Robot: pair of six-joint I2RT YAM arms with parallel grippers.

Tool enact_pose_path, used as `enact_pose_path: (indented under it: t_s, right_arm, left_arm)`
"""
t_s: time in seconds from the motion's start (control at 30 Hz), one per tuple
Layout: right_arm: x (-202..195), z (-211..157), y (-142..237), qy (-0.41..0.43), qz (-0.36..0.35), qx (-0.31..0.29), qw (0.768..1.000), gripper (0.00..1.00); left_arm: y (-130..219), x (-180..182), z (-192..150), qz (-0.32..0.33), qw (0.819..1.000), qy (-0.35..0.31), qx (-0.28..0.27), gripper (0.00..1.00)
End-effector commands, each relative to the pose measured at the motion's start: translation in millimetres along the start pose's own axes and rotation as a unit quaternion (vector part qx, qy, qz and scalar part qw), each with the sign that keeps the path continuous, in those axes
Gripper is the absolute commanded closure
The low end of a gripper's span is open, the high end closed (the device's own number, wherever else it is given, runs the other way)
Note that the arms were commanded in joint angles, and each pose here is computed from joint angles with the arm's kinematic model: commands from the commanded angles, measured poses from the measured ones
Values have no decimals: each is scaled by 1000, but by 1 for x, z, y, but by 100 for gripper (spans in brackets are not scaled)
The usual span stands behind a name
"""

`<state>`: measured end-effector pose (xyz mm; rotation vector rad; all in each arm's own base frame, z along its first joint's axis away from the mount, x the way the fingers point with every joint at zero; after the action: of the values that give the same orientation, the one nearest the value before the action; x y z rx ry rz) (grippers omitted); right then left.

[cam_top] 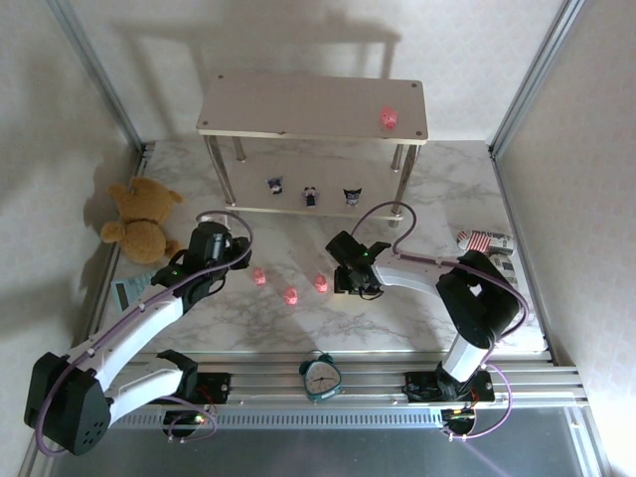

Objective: Place and organize the plastic toys onto the shelf

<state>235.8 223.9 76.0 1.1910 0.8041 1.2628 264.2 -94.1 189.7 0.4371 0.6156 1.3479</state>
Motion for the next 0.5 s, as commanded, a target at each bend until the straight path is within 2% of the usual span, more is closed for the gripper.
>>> enact_pose_path:
  t_s: [0.0, 0.23, 0.33, 0.43, 0.47]
  right_arm:
    - [10, 12, 1, 0, 15, -9, 1000, 42]
    - [13, 23, -2, 8, 7, -12, 1000, 42]
    - [13, 25, -5, 10, 4, -7, 1000, 49]
    - [12, 25, -6, 9, 5, -3, 1000, 61]
    - [12, 25, -5, 9, 5, -1, 1000, 67]
  left_arm:
    - [2, -1, 14, 8, 1000, -10, -19, 70]
    - [-6, 0, 18, 8, 1000, -14, -12, 70]
    - [-8, 1, 20, 7, 1000, -15, -10, 70]
    - [-9, 3, 20, 9, 1000, -15, -8, 71]
    - [-10, 3, 19, 10, 1000, -15, -7, 71]
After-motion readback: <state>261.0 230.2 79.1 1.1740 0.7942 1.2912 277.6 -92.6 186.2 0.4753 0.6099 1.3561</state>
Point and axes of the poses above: each hand's point on the last joint's axis, 136 mm out from that joint toward the fingers, its own y axis back along the fingers, its own x axis along the line the jaws close on, z = x × y, the point moved 6 cm from there along y, back along the fingers, and after that the axes turned 14 degrees about -y, right-handed, at the moved point
